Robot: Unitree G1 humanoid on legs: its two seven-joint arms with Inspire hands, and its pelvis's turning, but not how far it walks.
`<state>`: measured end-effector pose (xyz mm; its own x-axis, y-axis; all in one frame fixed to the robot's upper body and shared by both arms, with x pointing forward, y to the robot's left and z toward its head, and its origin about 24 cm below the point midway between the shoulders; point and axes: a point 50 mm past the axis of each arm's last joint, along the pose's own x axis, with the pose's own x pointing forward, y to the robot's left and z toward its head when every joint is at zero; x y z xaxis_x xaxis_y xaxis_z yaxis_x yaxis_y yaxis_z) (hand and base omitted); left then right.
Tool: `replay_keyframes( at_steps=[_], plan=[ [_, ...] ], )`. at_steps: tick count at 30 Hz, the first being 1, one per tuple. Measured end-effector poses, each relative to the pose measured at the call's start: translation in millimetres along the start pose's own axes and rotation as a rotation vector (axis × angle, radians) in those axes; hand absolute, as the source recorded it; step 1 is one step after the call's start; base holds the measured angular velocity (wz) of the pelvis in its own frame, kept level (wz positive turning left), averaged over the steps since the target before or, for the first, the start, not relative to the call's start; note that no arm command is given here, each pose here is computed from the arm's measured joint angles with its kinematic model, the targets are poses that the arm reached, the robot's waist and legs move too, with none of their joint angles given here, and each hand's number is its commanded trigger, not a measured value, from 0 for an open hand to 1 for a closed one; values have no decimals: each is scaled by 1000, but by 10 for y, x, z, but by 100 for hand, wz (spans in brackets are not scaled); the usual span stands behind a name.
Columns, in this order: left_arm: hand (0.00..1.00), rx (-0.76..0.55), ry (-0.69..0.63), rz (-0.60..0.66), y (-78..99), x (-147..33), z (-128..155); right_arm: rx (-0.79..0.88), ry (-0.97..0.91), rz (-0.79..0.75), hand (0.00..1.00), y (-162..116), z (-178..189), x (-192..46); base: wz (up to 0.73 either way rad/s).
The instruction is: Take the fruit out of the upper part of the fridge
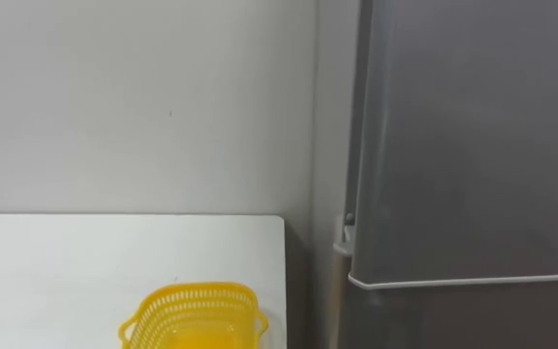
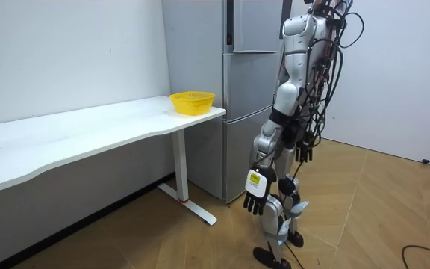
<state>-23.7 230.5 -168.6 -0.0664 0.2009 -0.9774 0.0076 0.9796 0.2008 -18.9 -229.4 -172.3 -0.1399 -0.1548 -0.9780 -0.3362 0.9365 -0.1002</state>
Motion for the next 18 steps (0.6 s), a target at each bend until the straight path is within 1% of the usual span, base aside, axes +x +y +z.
replay_keyframes(
  at_steps=[1, 3, 4, 6, 7, 9, 10, 11, 12, 13, 15, 17, 18],
  plan=[
    [0, -28, 0, 5, 5, 0, -2, 1, 0, -2, 0, -1, 1, 0, 10],
    [0, -158, 11, 39, 36, 0, -60, 0, -1, -11, 0, -13, 6, -1, 7],
    [0, -191, 18, 52, 49, 0, -87, 0, -1, -12, 0, -14, 10, -1, 6],
    [0, -320, 27, 104, 99, -4, -127, 2, 0, -14, 0, -17, 12, -1, 8],
    [0, -347, 30, 115, 108, -4, -136, 2, 1, -14, 0, -16, 7, -1, 5],
    [0, -478, 46, 163, 141, -9, -176, 22, 2, -11, 0, -17, 0, 0, 0],
    [0, -513, 50, 176, 149, -10, -190, 26, 2, -12, 0, -21, -3, 0, 0],
    [0, -598, 49, 201, 166, -13, -183, 41, 3, -18, 0, -31, -12, 0, 0],
    [0, -710, 43, 224, 193, -16, -139, 50, 5, -28, 0, -36, -27, 0, 0],
    [0, -766, 35, 236, 210, -22, -111, 52, 5, -32, 0, -36, -31, 1, 0],
    [0, -936, -10, 290, 310, -54, -15, 62, 3, -43, 0, -45, -34, 0, 0],
    [0, -1031, -67, 326, 410, -94, 93, 61, -7, -52, 0, -60, -19, -2, 0],
    [0, -1056, -88, 339, 441, -110, 131, 61, -11, -57, 0, -69, -16, -3, 0]
  ],
)
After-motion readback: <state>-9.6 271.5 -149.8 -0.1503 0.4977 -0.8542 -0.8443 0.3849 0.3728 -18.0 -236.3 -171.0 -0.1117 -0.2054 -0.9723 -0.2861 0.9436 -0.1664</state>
